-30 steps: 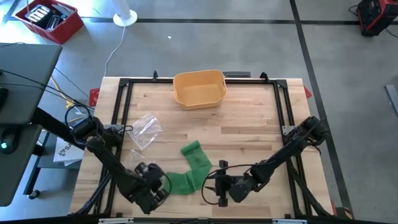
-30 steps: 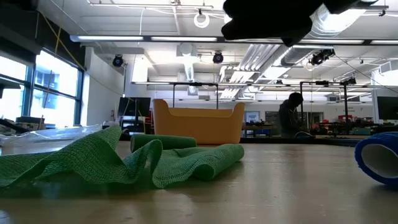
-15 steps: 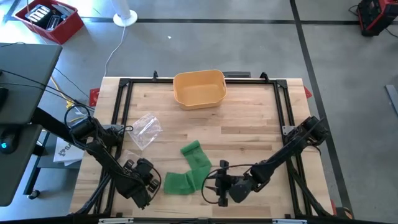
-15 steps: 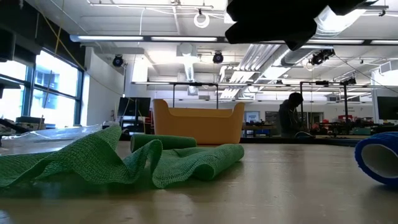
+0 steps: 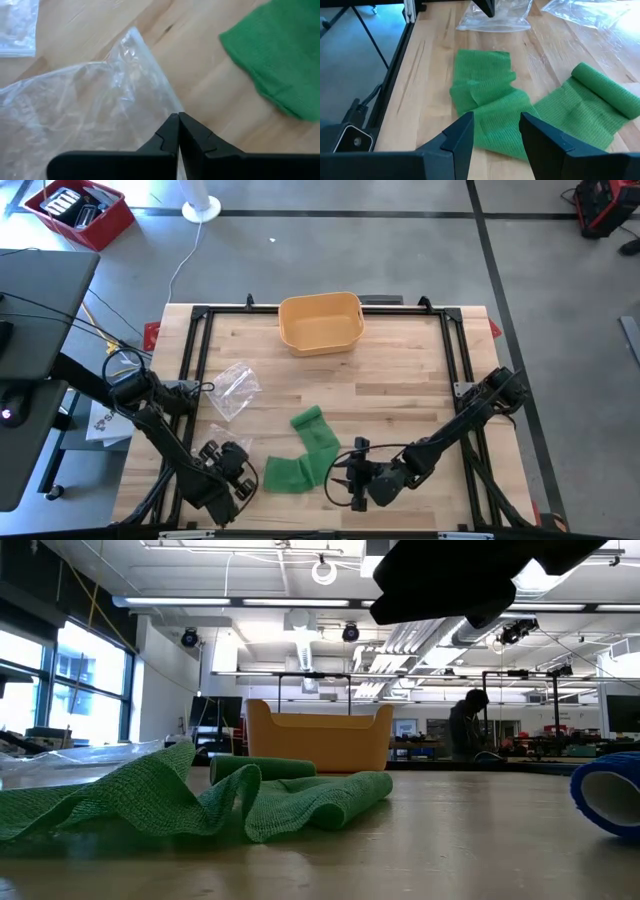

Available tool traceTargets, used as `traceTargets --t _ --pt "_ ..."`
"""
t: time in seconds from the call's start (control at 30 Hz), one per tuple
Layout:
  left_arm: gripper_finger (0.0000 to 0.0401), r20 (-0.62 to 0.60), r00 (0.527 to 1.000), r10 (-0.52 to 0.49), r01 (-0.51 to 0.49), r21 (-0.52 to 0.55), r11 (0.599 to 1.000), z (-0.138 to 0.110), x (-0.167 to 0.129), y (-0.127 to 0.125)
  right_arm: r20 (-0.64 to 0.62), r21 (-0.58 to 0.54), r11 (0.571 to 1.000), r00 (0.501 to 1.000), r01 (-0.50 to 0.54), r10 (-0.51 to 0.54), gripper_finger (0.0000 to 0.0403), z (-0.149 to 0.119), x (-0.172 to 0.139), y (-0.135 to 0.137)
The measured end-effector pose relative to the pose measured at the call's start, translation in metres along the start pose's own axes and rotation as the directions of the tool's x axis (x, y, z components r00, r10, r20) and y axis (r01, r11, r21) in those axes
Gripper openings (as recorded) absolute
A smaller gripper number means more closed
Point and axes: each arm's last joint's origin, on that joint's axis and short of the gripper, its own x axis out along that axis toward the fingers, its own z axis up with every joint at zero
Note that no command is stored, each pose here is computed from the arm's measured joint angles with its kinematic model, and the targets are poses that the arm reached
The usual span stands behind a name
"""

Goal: Roll bandage
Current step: Open the bottom transparent zip bag

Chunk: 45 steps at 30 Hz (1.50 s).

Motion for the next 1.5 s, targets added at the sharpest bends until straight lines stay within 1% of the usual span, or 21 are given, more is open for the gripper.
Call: traceTargets --t 0.1,0.17,0.27,0.37,0.47,0.53,0.57,0.63,0.67,0.73,0.83,0.87,0.93,1.0,1.07,1.13,1.2,1.3,1.4,1.5 --pt "0.0009 0.045 0.999 -0.022 0.023 -0.016 1.000 -0.006 -0.003 0.001 0.000 -0.006 1.000 1.000 0.000 0.000 0.0154 0.000 0.000 0.000" --pt "0.0022 0.058 0.998 -0.027 0.028 -0.021 0.999 -0.008 -0.004 0.002 0.000 0.002 1.000 1.000 0.000 0.000 0.0154 0.000 0.000 0.000" --pt "0.0060 0.104 0.993 -0.047 0.052 -0.049 0.997 -0.010 0.000 0.004 0.000 0.020 1.000 1.000 0.000 0.000 0.0154 0.000 0.000 0.000" --pt "0.0109 0.131 0.990 -0.046 0.059 -0.097 0.994 -0.013 0.013 0.010 0.000 0.020 1.000 1.000 0.000 0.000 0.0154 0.000 0.000 0.000" --pt "0.0153 0.102 0.994 -0.035 0.049 -0.143 0.989 -0.018 0.029 0.018 0.000 0.039 0.999 1.000 0.000 0.000 0.0154 0.000 0.000 0.000" --pt "0.0170 0.069 0.997 -0.033 0.044 -0.166 0.985 -0.021 0.035 0.022 0.000 0.046 0.999 1.000 0.000 0.000 0.0154 0.000 0.000 0.000" --pt "0.0172 0.067 0.997 -0.043 0.054 -0.171 0.984 -0.022 0.037 0.022 0.000 0.044 0.999 1.000 -0.001 0.001 0.0154 0.000 0.000 0.000" --pt "0.0162 0.071 0.996 -0.052 0.064 -0.173 0.983 -0.022 0.039 0.022 -0.002 0.038 0.999 1.000 0.000 0.000 0.0154 0.000 0.000 0.000" --pt "0.0149 0.071 0.996 -0.053 0.065 -0.165 0.984 -0.022 0.039 0.022 -0.005 0.035 0.999 1.000 0.002 -0.002 0.0154 -0.001 0.000 0.000" --pt "0.0109 0.069 0.996 -0.056 0.065 -0.140 0.988 -0.022 0.038 0.022 -0.011 0.030 1.000 1.000 0.005 -0.005 0.0154 -0.001 0.000 0.000" --pt "0.0030 0.059 0.997 -0.054 0.059 -0.094 0.994 -0.021 0.035 0.020 -0.011 0.031 1.000 1.000 0.005 -0.005 0.0154 -0.001 0.000 0.000" --pt "0.0016 0.059 0.997 -0.051 0.056 -0.076 0.996 -0.021 0.033 0.018 -0.011 0.031 1.000 1.000 0.005 -0.005 0.0154 -0.001 0.000 0.000" --pt "0.0013 0.058 0.996 -0.062 0.065 -0.047 0.997 -0.019 0.028 0.014 -0.011 0.032 0.999 1.000 0.006 -0.005 0.0154 -0.001 0.000 -0.001" --pt "0.0011 0.082 0.992 -0.097 0.098 -0.004 0.995 -0.016 0.020 0.006 -0.010 0.032 0.999 1.000 0.005 -0.005 0.0154 -0.001 0.000 0.000" --pt "0.0005 0.138 0.977 -0.160 0.154 0.051 0.987 -0.010 0.009 -0.006 -0.002 0.038 0.999 1.000 0.000 0.000 0.0154 0.000 0.000 0.000" --pt "0.0004 0.201 0.957 -0.211 0.198 0.083 0.977 -0.002 -0.001 -0.016 0.015 0.037 0.999 1.000 -0.013 0.013 0.0154 0.002 0.000 0.001" --pt "0.0004 0.270 0.931 -0.247 0.226 0.107 0.968 0.008 -0.008 -0.025 0.040 -0.011 0.997 0.996 -0.079 0.079 0.0154 0.005 -0.001 0.006" --pt "0.0002 0.352 0.888 -0.295 0.258 0.151 0.954 0.023 -0.013 -0.038 0.099 -0.138 0.973 0.975 -0.183 0.198 0.0154 0.012 -0.006 0.016" --pt "0.0002 0.379 0.871 -0.313 0.244 0.220 0.944 0.040 -0.013 -0.048 0.139 -0.230 0.952 0.961 -0.203 0.239 0.0154 0.019 -0.013 0.027" --pt "0.0001 0.400 0.864 -0.306 0.200 0.284 0.938 0.063 -0.014 -0.056 0.173 -0.251 0.950 0.957 -0.184 0.231 0.0154 0.030 -0.019 0.036"
